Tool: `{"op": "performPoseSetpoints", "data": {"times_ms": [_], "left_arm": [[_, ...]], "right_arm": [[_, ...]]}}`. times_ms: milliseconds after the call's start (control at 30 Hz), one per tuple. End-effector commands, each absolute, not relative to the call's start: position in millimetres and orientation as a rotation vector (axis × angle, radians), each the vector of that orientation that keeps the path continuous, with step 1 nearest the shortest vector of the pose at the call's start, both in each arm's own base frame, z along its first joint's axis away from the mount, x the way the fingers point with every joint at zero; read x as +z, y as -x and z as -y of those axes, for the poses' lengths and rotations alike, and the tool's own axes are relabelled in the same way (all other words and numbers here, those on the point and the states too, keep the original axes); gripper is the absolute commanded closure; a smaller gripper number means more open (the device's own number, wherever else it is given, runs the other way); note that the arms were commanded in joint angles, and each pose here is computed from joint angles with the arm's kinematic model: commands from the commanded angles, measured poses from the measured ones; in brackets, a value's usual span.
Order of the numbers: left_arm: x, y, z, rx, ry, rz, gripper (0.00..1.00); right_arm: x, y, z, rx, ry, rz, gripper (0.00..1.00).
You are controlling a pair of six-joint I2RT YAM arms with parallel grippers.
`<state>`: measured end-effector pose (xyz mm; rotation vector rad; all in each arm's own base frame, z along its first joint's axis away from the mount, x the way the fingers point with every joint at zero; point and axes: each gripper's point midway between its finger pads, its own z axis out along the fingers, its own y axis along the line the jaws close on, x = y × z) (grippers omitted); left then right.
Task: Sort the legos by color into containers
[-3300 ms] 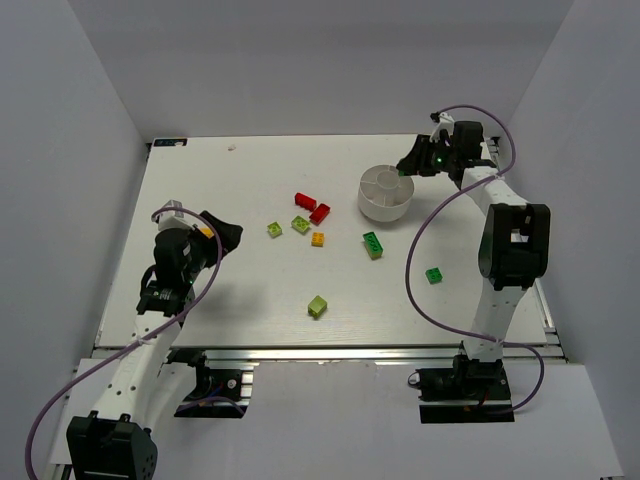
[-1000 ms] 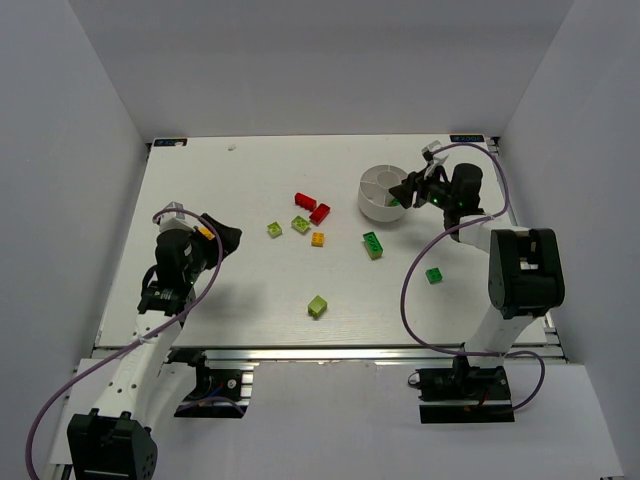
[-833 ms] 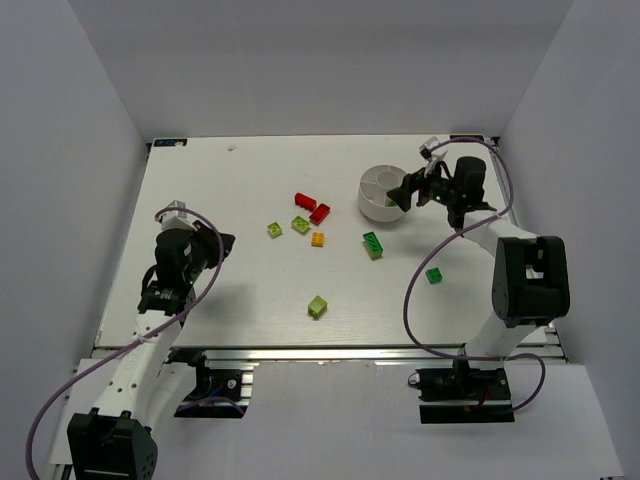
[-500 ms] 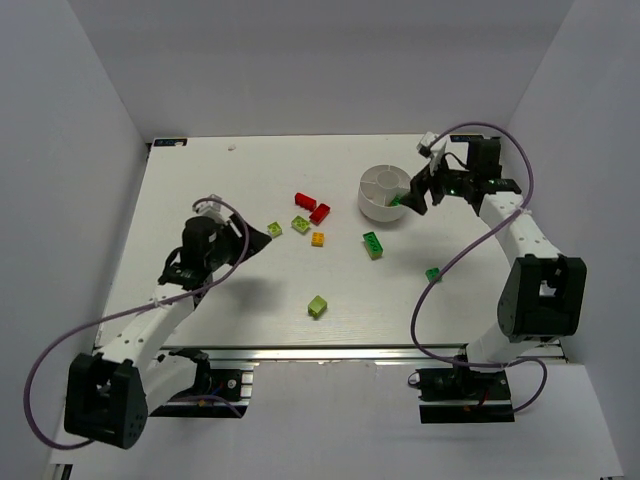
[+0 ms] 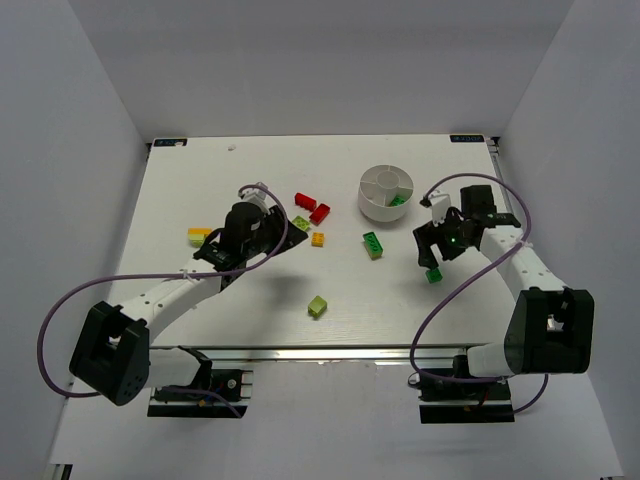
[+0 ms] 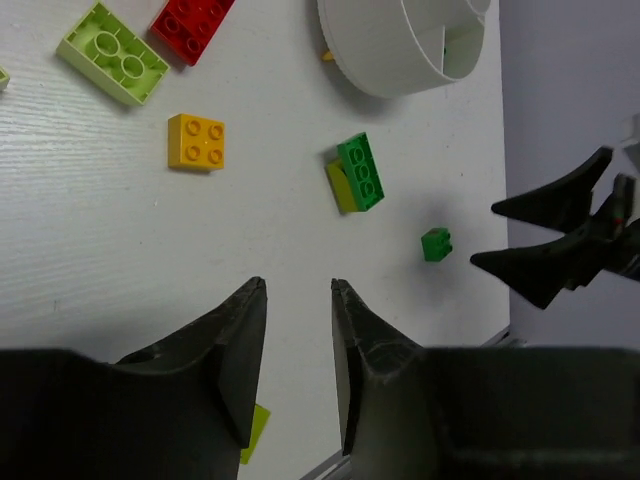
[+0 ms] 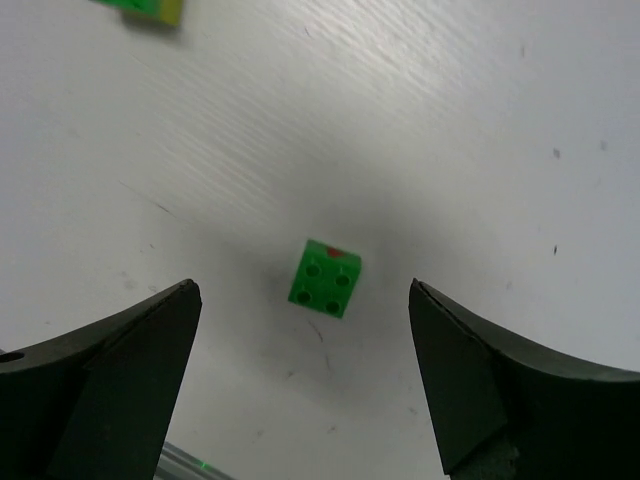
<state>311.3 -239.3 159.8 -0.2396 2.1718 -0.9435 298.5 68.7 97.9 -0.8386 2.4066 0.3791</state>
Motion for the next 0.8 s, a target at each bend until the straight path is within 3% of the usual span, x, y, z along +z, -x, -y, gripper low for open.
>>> {"op": "performPoseSetpoints", "data": {"times_ms": [0, 67, 267, 767], "left_arm": [[169.7, -315.2, 239.3, -0.944, 0.262, -2.132, 0.60], [168.7, -312.6, 238.3, -0.942, 0.264, -2.136, 0.60], [165.6, -306.6, 230.3, -0.914, 0.283, -2.144, 0.46], [165.4, -305.3, 221.9, -0.867, 0.288, -2.138, 0.41]], "right_arm": [[88.3, -291.4, -35.1, 0.132, 0.694, -2.543, 0.11], [78.1, -288.2, -28.6, 0.081, 0.656, -2.584, 0.10], [57.1, -291.5, -31.8, 0.091, 0.594, -2.650, 0.12], [26.8, -279.2, -48.6, 0.217, 0.589, -2.774, 0.41]]}}
